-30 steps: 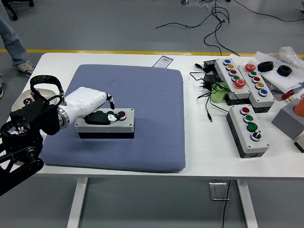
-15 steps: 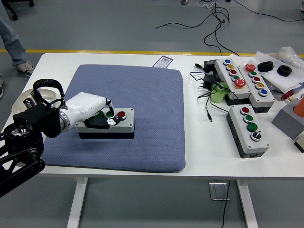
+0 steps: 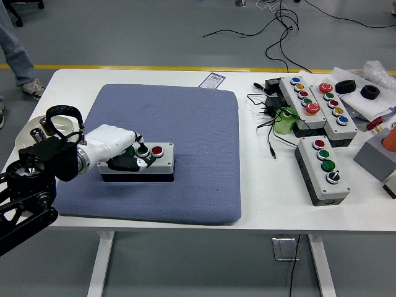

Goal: Pick up the button,place it on the desk,press the button,press the button

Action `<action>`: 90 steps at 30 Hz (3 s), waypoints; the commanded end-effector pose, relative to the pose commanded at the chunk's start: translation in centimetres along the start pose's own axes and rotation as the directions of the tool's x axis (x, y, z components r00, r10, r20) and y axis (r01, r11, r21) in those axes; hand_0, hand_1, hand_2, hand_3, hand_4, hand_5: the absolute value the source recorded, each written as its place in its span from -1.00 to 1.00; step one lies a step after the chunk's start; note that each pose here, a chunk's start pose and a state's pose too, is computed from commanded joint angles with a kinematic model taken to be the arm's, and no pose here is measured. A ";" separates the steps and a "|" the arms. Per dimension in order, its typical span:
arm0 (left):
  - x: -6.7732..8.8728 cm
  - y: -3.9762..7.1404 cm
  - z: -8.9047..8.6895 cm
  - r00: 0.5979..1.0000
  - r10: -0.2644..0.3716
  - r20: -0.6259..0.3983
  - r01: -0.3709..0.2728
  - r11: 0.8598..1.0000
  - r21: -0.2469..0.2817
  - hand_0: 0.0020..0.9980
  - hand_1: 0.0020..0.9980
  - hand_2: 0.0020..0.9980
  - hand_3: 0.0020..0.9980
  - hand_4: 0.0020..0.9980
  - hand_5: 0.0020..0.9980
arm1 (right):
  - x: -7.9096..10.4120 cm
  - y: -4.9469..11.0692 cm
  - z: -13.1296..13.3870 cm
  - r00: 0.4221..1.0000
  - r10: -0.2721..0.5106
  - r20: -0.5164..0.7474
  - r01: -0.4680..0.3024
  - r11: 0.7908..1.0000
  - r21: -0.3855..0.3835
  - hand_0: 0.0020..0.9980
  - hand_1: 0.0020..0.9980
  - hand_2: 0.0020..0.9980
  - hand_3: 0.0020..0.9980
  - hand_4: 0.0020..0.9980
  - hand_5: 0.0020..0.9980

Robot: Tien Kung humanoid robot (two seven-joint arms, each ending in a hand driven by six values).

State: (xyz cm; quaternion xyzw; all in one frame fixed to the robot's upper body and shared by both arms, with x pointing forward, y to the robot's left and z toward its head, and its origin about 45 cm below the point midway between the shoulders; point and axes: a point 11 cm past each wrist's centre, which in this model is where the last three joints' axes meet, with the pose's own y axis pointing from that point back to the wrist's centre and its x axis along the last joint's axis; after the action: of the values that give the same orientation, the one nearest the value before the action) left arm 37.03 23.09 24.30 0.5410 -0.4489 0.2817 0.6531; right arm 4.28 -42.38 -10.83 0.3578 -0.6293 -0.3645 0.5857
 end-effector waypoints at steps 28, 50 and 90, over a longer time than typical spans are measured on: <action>1.6 -0.1 3.8 0.994 0.097 -0.040 -0.101 0.988 -0.115 -1.00 -1.00 -1.00 0.39 0.38 1.00 | -0.1 0.0 0.0 1.000 -0.002 -0.003 0.002 1.000 0.000 0.06 0.31 0.41 0.25 -0.40 -0.70; 0.9 -0.5 2.9 0.997 0.071 -0.029 -0.073 0.994 -0.087 -1.00 -1.00 -1.00 0.39 0.40 1.00 | -0.1 0.0 0.0 1.000 -0.002 -0.003 0.002 1.000 0.001 0.06 0.31 0.41 0.25 -0.39 -0.70; 8.0 -0.2 -1.4 0.653 0.415 -0.633 -0.577 0.815 -0.061 0.58 0.70 0.74 0.97 0.38 1.00 | -0.1 0.0 0.3 1.000 -0.003 -0.011 0.003 1.000 -0.004 0.05 0.31 0.41 0.25 -0.39 -0.70</action>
State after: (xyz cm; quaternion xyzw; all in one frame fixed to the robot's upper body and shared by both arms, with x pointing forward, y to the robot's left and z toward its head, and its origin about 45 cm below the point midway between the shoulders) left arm 41.07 23.45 31.32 0.1906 -0.3855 0.5440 0.7205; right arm 4.00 -42.31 -10.89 0.3595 -0.6250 -0.3645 0.5893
